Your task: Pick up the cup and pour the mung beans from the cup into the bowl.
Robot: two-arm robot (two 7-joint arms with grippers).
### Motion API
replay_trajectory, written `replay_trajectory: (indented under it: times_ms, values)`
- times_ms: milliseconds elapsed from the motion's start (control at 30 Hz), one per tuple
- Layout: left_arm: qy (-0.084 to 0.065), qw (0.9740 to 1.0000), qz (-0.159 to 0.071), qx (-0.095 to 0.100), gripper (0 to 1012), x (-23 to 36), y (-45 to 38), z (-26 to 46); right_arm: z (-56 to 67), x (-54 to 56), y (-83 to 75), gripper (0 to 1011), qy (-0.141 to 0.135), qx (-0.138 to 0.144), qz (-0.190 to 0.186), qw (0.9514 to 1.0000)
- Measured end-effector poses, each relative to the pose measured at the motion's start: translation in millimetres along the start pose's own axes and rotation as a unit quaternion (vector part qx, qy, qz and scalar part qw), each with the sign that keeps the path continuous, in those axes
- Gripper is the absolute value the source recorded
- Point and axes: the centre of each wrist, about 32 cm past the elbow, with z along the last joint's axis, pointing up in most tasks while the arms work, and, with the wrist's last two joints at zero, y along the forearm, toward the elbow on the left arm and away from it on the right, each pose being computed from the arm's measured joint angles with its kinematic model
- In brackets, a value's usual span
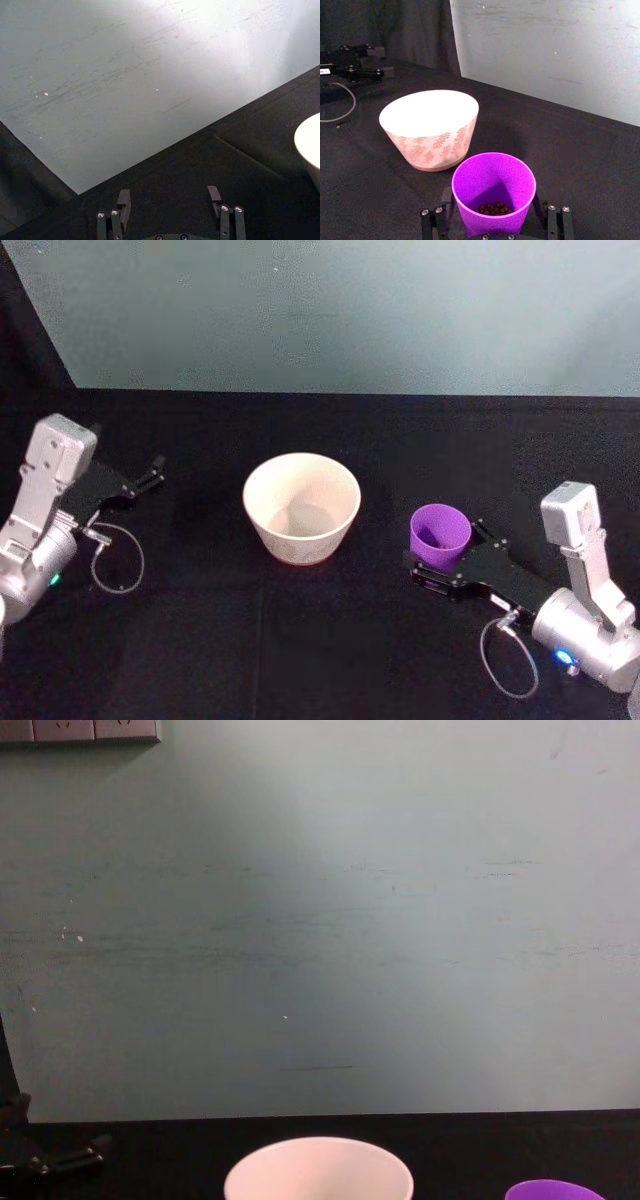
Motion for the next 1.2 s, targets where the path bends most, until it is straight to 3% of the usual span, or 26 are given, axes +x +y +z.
replay_trajectory:
  times_ms: [167, 367, 567, 667, 900, 1100, 1200]
  values:
    - [0.0, 1.0, 0.0, 0.0, 1000, 0.0, 0.0, 0.0, -1.2, 0.1, 0.0, 932, 0.004, 0.002, 0.0, 1.0]
    - [0.0, 1.0, 0.0, 0.0, 1000, 0.0, 0.0, 0.0, -1.8, 0.4, -0.4, 771, 0.01, 0.006, 0.003, 0.9999]
    - [0.0, 1.0, 0.0, 0.0, 1000, 0.0, 0.0, 0.0, 5.7, -0.2, -2.2, 728, 0.009, 0.014, 0.005, 0.9999]
    - [0.0, 1.0, 0.0, 0.0, 1000, 0.0, 0.0, 0.0, 14.3, 0.1, -3.8, 720, 0.004, 0.018, 0.005, 0.9998]
    - [0.0, 1.0, 0.0, 0.0, 1000, 0.0, 0.0, 0.0, 48.4, 1.3, -5.7, 720, -0.01, 0.034, 0.003, 0.9994]
    - [0.0, 1.0, 0.0, 0.0, 1000, 0.0, 0.0, 0.0, 74.9, 2.4, -6.4, 720, -0.011, 0.03, -0.004, 0.9995]
    - [0.0, 1.0, 0.0, 0.0, 1000, 0.0, 0.0, 0.0, 82.6, 3.4, -7.2, 720, -0.012, 0.029, -0.006, 0.9995]
